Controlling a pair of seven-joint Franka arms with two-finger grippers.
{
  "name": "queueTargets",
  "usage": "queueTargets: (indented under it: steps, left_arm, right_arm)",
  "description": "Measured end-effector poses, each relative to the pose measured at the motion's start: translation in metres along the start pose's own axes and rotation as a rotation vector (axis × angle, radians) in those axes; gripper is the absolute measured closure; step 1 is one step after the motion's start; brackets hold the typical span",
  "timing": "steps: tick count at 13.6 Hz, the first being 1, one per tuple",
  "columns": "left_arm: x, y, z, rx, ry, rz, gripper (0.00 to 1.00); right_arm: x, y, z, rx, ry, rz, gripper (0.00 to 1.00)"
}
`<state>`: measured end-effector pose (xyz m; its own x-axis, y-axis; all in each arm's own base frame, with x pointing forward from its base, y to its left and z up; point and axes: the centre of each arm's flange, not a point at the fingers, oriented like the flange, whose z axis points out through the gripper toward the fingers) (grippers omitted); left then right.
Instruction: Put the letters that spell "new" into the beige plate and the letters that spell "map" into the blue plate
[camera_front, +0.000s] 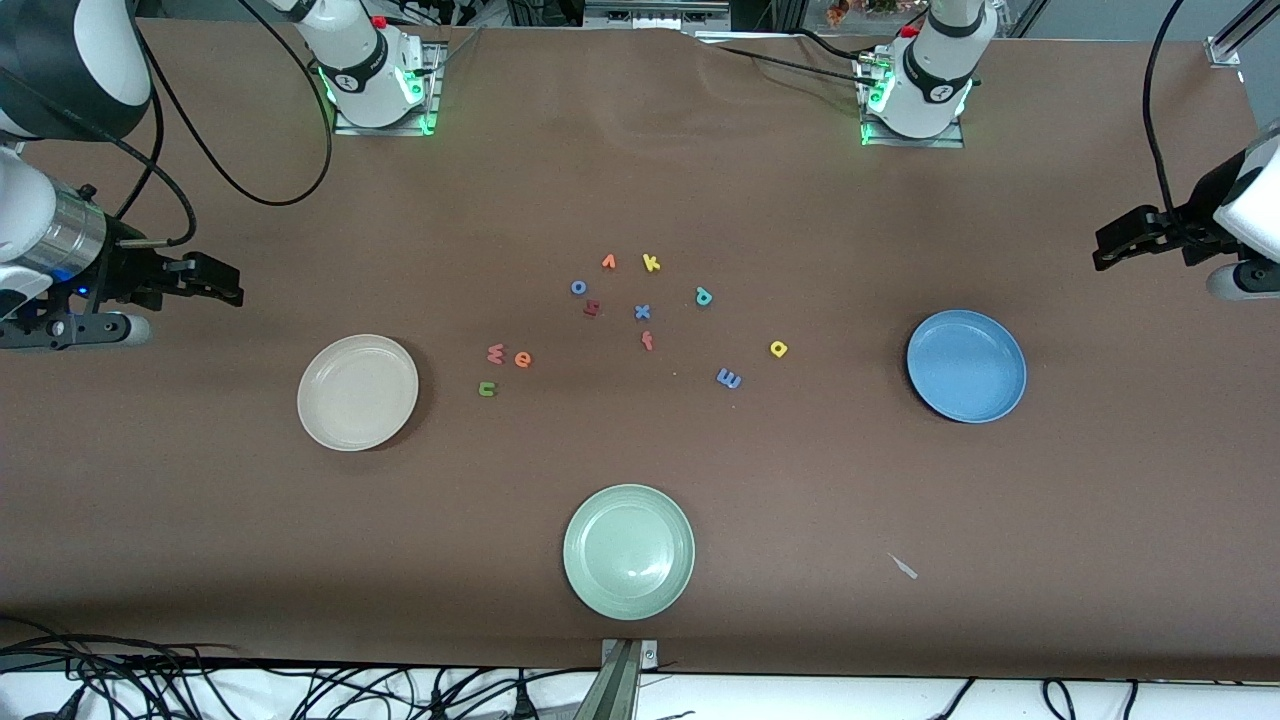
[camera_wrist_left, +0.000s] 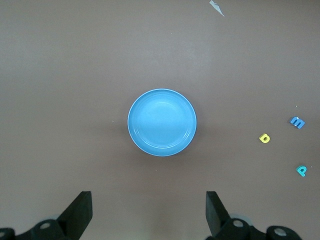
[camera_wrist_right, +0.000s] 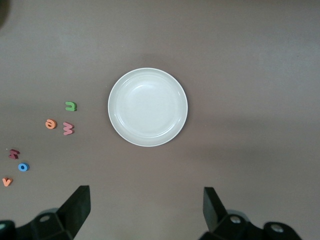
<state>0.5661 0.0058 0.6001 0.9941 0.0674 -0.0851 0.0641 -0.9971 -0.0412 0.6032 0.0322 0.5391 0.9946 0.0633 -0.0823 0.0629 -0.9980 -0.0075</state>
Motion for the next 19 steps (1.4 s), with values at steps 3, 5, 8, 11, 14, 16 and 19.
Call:
queueTargets:
  steps: [3, 5, 8, 11, 14, 16, 19]
  left_arm:
    - [0.0000, 0.0005, 0.0001, 0.000, 0.000, 0.001, 0.00]
    - [0.0000, 0.0006, 0.0002, 0.000, 0.000, 0.001, 0.00]
    - [-0.0001, 0.0007, 0.0006, 0.000, -0.001, 0.001, 0.00]
    - [-0.0001, 0.0007, 0.0008, 0.000, -0.002, 0.001, 0.00]
    - [-0.0001, 0.0008, 0.0026, 0.000, -0.005, 0.001, 0.00]
    - [-0.0001, 0.0009, 0.0033, 0.000, -0.007, 0.002, 0.00]
    - [-0.0001, 0.0014, 0.0035, 0.001, -0.007, 0.003, 0.00]
  right_arm:
    - [0.0000, 0.0000, 0.0002, 0.000, 0.000, 0.000, 0.00]
    - [0.0000, 0.0000, 0.0003, 0.000, -0.001, 0.000, 0.00]
    - [0.0000, 0.0000, 0.0003, 0.000, -0.001, 0.000, 0.00]
    - [0.0000, 0.0000, 0.0003, 0.000, -0.001, 0.000, 0.00]
    - [0.0000, -0.0001, 0.0003, 0.000, -0.001, 0.000, 0.00]
    - [0.0000, -0.0001, 0.0004, 0.000, -0.001, 0.000, 0.00]
    - [-0.0001, -0.0001, 0.0010, 0.000, -0.002, 0.000, 0.00]
